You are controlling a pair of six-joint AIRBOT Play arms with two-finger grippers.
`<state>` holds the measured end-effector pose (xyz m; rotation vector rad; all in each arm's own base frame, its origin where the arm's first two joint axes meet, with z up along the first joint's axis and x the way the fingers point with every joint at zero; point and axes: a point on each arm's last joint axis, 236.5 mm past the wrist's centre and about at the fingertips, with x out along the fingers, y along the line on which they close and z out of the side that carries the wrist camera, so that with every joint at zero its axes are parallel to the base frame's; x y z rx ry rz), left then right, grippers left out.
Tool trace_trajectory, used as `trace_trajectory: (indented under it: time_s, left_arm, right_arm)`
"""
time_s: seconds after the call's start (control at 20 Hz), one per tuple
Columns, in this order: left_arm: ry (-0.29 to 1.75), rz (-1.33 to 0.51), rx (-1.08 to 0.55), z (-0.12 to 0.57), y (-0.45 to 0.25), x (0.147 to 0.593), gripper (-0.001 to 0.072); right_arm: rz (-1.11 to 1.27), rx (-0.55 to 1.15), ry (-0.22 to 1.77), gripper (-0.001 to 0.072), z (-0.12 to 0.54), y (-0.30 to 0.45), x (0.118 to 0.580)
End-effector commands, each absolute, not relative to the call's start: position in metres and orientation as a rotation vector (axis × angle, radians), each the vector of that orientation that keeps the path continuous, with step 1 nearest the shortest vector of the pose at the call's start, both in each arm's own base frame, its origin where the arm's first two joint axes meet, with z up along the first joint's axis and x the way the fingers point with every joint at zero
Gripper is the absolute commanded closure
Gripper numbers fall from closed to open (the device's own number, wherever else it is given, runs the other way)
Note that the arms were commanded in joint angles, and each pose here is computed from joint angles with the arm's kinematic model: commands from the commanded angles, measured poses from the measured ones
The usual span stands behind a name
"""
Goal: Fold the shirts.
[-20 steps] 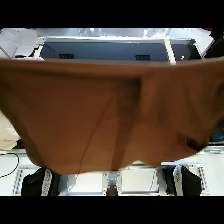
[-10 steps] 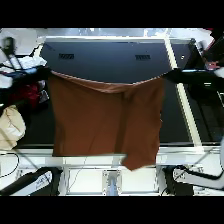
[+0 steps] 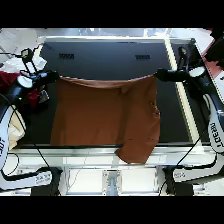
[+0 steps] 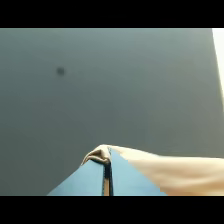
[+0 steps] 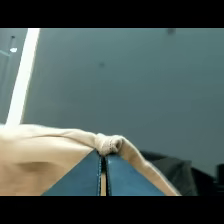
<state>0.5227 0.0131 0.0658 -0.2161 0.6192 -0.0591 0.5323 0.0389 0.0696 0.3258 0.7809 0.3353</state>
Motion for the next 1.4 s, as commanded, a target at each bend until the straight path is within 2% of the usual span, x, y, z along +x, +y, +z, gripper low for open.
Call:
trace_trajectory:
  time_s: [0.0, 0.15, 0.55, 0.75, 1.0, 1.05, 1.1, 1.15, 1.2, 1.35]
  left_arm:
    - [0.731, -0.058, -0.194, 0.055, 0.033, 0.497, 0.0697]
    - [0.9, -0.118, -0.108, 0.026, 0.022, 0.468, 0.0697]
    - [1.095, -0.132, 0.018, -0.024, 0.021, 0.44, 0.0697]
    - [1.16, -0.147, 0.011, -0.04, 0.019, 0.431, 0.0697]
    - [1.292, -0.164, 0.03, -0.067, 0.021, 0.409, 0.0693]
    - [1.291, -0.167, 0.025, -0.066, 0.02, 0.409, 0.0568]
    - [1.281, -0.173, 0.005, -0.063, 0.016, 0.41, 0.0339]
    - [1.264, -0.18, -0.022, -0.057, 0.011, 0.412, 0.0125]
    - [1.249, -0.185, -0.043, -0.05, 0.008, 0.412, 0.0009]
    - [1.273, -0.197, -0.06, -0.019, 0.006, 0.387, -0.0004]
  right_arm:
    - [0.328, 0.211, 0.899, 0.0701, 0.085, 0.013, 0.495]
    - [0.38, 0.162, 1.09, 0.0701, 0.06, 0.02, 0.452]
    - [0.439, 0.249, 1.402, 0.0701, -0.042, 0.052, 0.37]
    - [0.394, 0.279, 1.436, 0.0701, -0.078, 0.051, 0.352]
    - [0.369, 0.285, 1.421, 0.0696, -0.083, 0.049, 0.355]
    - [0.364, 0.304, 1.438, 0.0623, -0.082, 0.05, 0.352]
    - [0.37, 0.314, 1.458, 0.0399, -0.082, 0.052, 0.347]
    - [0.386, 0.317, 1.486, 0.0337, -0.08, 0.054, 0.34]
    - [0.396, 0.316, 1.501, 0.0337, -0.077, 0.056, 0.335]
    - [0.347, 0.193, 1.515, 0.0337, -0.053, 0.033, 0.317]
